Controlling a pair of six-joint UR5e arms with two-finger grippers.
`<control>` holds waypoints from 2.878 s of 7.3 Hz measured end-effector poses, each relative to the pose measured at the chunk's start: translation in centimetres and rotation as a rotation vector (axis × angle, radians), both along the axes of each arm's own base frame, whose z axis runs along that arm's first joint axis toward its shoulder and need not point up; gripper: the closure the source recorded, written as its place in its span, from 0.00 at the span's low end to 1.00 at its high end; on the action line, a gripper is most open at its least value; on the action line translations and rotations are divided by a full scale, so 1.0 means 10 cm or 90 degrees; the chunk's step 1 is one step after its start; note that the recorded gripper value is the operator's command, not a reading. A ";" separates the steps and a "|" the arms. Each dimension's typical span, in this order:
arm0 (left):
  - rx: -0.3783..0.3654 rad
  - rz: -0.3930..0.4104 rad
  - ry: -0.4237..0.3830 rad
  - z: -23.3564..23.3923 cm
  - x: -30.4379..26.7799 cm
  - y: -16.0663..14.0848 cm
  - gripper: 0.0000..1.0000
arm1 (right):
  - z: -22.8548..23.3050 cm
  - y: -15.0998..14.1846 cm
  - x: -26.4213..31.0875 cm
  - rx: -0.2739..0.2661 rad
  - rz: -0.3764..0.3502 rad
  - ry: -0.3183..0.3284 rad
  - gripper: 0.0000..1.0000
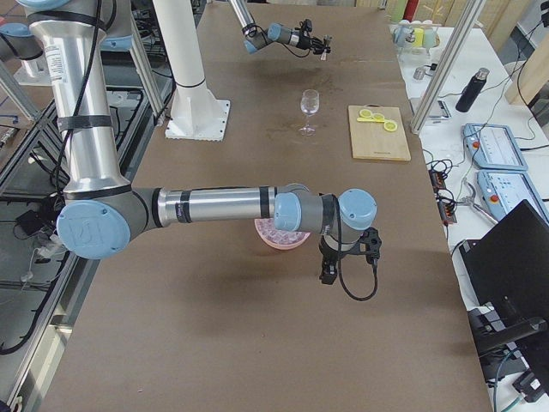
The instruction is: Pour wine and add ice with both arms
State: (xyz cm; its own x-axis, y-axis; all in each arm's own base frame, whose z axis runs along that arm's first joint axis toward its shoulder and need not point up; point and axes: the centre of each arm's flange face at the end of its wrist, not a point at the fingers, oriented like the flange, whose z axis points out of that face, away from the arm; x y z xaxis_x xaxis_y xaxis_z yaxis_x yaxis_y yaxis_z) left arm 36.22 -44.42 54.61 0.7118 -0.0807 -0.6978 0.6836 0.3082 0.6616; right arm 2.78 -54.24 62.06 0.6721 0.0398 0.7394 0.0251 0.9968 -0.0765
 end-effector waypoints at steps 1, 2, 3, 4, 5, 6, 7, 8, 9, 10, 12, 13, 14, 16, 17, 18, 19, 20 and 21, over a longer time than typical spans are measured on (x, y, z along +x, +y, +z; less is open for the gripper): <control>0.001 0.003 0.002 -0.02 0.02 0.01 0.77 | 0.00 0.00 0.00 0.000 0.000 0.000 0.00; 0.002 0.004 0.005 -0.05 0.05 0.01 0.72 | 0.00 0.00 0.00 0.000 0.000 0.000 0.00; 0.002 0.006 0.005 -0.05 0.06 0.02 0.67 | 0.00 0.00 0.00 0.000 0.000 0.000 0.00; 0.003 0.007 0.006 -0.06 0.07 0.02 0.63 | 0.00 0.00 0.00 0.000 0.000 0.000 0.00; 0.002 0.008 0.006 -0.05 0.08 0.03 0.62 | 0.00 0.00 0.00 -0.001 0.000 0.000 0.00; 0.002 0.008 0.006 -0.05 0.09 0.03 0.61 | 0.00 0.00 0.00 -0.001 0.000 0.000 0.00; 0.003 0.009 0.006 -0.06 0.09 0.03 0.61 | 0.01 0.00 0.00 -0.001 0.000 0.000 0.00; 0.002 0.009 0.005 -0.05 0.10 0.03 0.61 | 0.01 0.00 0.00 -0.001 0.000 0.000 0.00; 0.002 0.009 0.005 -0.05 0.10 0.03 0.61 | 0.01 0.00 0.00 -0.001 0.000 0.000 0.00; 0.001 0.009 0.004 -0.04 0.10 0.03 0.53 | 0.01 0.00 0.00 -0.001 0.000 0.000 0.00; 0.001 0.010 0.003 -0.04 0.11 0.03 0.48 | 0.01 0.00 0.00 -0.001 0.000 0.000 0.00; 0.001 0.010 0.003 -0.04 0.11 0.03 0.44 | 0.01 0.00 0.00 -0.001 0.000 0.000 0.00; 0.001 0.010 0.002 -0.04 0.11 0.03 0.39 | 0.01 0.00 0.00 -0.001 0.000 0.000 0.00; 0.000 0.011 -0.003 -0.03 0.11 0.03 0.03 | 0.00 0.00 0.00 0.000 0.000 0.000 0.00; -0.002 0.012 -0.009 -0.02 0.11 0.03 0.02 | 0.00 -0.01 0.00 0.000 0.000 0.000 0.00; -0.005 0.012 -0.015 -0.03 0.12 0.03 0.02 | 0.00 -0.01 0.00 0.000 0.000 0.000 0.00; -0.006 0.014 -0.016 -0.04 0.12 0.03 0.02 | 0.00 -0.01 0.00 0.000 0.000 0.000 0.00; -0.006 0.016 -0.016 -0.06 0.12 0.03 0.02 | 0.00 -0.01 0.00 0.000 0.000 0.000 0.00; -0.006 0.020 -0.017 -0.07 0.11 0.04 0.02 | -0.01 -0.01 0.00 0.001 0.000 0.000 0.00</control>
